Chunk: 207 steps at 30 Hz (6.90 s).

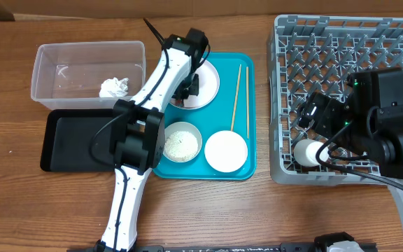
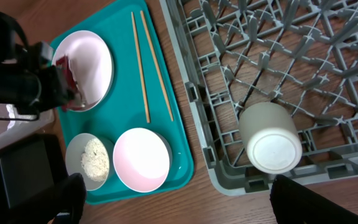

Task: Sort waste into correct bins and load items into the dishwasher
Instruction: 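Grasp the red wrapper on the plate with the left gripper, then drop the red wrapper into the clear bin with the left gripper, then grasp the grey bowl of rice with the left gripper, then tip the grey bowl over the black tray to pour out the rice, then set the empty grey bowl back on the blue tray and release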

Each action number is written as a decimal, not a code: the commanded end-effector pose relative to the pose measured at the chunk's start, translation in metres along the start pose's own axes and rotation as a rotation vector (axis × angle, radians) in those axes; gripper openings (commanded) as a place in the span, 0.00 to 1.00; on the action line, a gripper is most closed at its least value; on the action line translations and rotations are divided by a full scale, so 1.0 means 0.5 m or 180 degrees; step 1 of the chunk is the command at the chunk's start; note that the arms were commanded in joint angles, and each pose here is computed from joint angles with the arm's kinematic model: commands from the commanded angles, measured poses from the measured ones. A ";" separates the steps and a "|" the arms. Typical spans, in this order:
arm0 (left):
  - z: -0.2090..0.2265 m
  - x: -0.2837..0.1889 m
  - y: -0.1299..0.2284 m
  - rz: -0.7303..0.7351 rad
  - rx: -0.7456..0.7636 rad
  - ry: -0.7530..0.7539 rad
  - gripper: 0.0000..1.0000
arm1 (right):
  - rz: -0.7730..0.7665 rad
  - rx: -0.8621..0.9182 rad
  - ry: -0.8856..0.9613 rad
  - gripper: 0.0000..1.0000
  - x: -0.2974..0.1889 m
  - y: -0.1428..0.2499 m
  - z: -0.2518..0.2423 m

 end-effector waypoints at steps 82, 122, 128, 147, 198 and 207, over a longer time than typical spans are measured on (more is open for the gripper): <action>-0.014 -0.050 0.281 0.0159 -0.0047 0.0920 0.04 | 0.0178 0.0002 0.0077 0.97 0.020 -0.002 0.000; 0.393 -0.145 0.212 0.0090 -0.0458 0.3437 0.04 | 0.0237 0.0006 0.0106 0.96 0.020 0.004 -0.002; 0.469 -0.088 0.212 -0.0316 -0.0822 0.4121 0.04 | 0.0239 0.0006 0.0106 0.96 0.020 0.004 -0.002; 0.555 -0.098 0.209 -0.1076 -0.0907 0.5126 0.04 | 0.0238 0.0007 0.0107 0.96 0.020 0.004 -0.003; 0.014 -0.186 0.330 -0.0745 0.0755 0.0816 0.04 | 0.0173 0.0003 0.0077 0.97 0.020 -0.003 0.000; 0.008 -0.190 0.342 -0.0837 0.0757 0.0672 0.04 | 0.0176 0.0003 0.0077 0.97 0.020 -0.003 0.000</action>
Point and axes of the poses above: each gripper's point midway between its finger pads, its own x axis out along the fingers, its own z axis along the line the jaws close on, y = z × x, the point moved 8 cm from there along -x, back along the fingers, and after that the axes turned 10 degrees about -x, right-handed, at the moved point
